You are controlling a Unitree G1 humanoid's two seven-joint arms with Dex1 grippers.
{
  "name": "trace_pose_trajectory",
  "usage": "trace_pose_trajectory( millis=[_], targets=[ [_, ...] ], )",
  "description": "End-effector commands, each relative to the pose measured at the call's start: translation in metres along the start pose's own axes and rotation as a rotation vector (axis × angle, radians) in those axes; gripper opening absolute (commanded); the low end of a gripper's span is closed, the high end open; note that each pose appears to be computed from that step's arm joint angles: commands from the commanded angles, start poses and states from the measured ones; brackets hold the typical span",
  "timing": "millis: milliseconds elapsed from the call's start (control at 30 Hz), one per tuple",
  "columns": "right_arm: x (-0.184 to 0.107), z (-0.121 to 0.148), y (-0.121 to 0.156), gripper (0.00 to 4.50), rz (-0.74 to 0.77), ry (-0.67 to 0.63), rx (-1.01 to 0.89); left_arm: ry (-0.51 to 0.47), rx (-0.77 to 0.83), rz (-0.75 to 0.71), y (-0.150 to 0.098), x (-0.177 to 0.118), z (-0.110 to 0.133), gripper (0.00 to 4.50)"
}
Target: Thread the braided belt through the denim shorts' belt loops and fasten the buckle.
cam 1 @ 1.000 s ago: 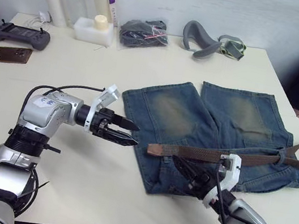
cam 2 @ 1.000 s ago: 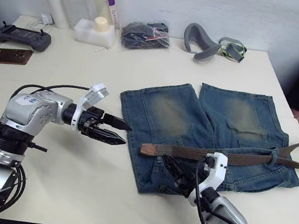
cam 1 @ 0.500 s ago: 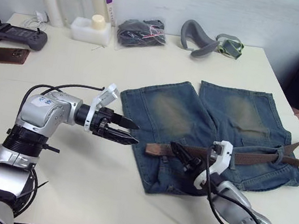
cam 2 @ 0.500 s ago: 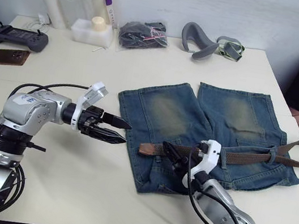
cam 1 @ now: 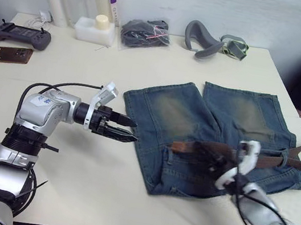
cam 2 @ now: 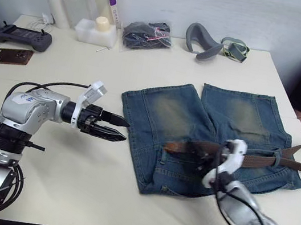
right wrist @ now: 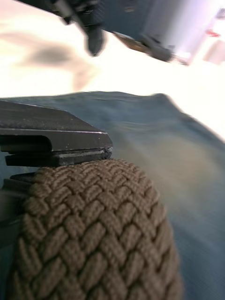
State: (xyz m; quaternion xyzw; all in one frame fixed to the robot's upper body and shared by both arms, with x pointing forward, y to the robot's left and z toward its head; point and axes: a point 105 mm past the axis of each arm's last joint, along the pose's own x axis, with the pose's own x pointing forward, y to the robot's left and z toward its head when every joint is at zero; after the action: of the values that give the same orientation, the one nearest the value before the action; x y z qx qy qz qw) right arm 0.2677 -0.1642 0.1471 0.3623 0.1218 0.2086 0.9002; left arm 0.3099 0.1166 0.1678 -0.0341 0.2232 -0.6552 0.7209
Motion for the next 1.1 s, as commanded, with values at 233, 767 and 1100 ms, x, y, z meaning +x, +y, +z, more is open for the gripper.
trace_pose_trajectory(
  millis=[233, 767, 1100],
  targets=[
    [-0.011, -0.027, 0.01, 0.08, 0.022, 0.122, 0.09, 0.004, 0.052, -0.006, -0.002, 0.002, 0.009, 4.5],
    [0.028, -0.047, 0.014, 0.08, 0.055, 0.177, 0.104, 0.008, 0.059, -0.001, -0.002, 0.002, 0.006, 4.5],
    [0.04, -0.053, 0.021, 1.59, 0.103, 0.18, 0.047, 0.005, 0.086, -0.057, -0.01, 0.016, 0.011, 4.5]
  ],
)
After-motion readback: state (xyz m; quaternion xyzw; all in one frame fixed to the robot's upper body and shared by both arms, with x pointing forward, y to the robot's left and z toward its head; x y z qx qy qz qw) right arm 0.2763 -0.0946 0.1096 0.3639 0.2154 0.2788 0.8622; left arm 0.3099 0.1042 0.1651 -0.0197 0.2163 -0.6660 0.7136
